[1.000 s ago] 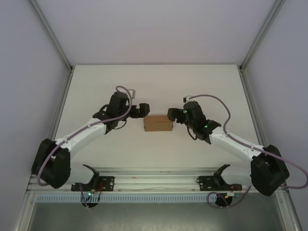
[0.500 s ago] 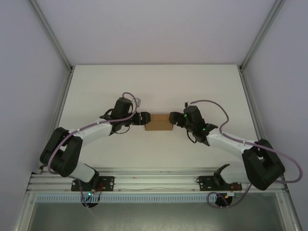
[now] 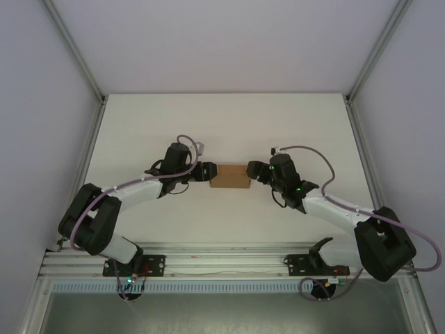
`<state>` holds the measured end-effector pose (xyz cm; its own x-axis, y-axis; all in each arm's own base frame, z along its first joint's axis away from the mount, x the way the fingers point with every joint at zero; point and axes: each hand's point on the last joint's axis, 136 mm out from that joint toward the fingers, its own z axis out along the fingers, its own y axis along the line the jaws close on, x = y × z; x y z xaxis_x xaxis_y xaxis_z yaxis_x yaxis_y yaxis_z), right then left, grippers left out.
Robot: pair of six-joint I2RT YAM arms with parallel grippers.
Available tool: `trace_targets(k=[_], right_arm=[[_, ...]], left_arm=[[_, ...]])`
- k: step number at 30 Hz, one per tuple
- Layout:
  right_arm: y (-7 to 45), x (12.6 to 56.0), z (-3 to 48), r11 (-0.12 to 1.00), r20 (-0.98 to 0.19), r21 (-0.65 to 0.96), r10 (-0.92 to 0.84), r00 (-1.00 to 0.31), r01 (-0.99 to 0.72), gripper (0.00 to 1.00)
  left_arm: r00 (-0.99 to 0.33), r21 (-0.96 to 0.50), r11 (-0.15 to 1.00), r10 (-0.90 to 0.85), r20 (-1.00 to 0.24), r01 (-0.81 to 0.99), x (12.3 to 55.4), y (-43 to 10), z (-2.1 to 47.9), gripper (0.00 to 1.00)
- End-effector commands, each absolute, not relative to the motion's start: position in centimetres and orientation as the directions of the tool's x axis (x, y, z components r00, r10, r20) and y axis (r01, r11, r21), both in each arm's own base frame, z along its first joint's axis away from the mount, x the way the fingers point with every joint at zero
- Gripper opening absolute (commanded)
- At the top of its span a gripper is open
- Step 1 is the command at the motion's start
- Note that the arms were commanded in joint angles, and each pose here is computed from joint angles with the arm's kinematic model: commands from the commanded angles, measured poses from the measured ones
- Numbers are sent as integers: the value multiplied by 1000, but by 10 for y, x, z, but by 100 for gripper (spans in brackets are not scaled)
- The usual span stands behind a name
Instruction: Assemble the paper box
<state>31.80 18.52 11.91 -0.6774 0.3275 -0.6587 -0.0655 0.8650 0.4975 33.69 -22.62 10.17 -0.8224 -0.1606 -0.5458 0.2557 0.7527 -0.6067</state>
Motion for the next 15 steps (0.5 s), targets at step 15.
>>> trace_targets(k=[15], right_arm=[[185,291,29,923,-615,316,23,-788,-220,65]], left_arm=[[-892,-576,807,-156,-424,133,325,-215,55,50]])
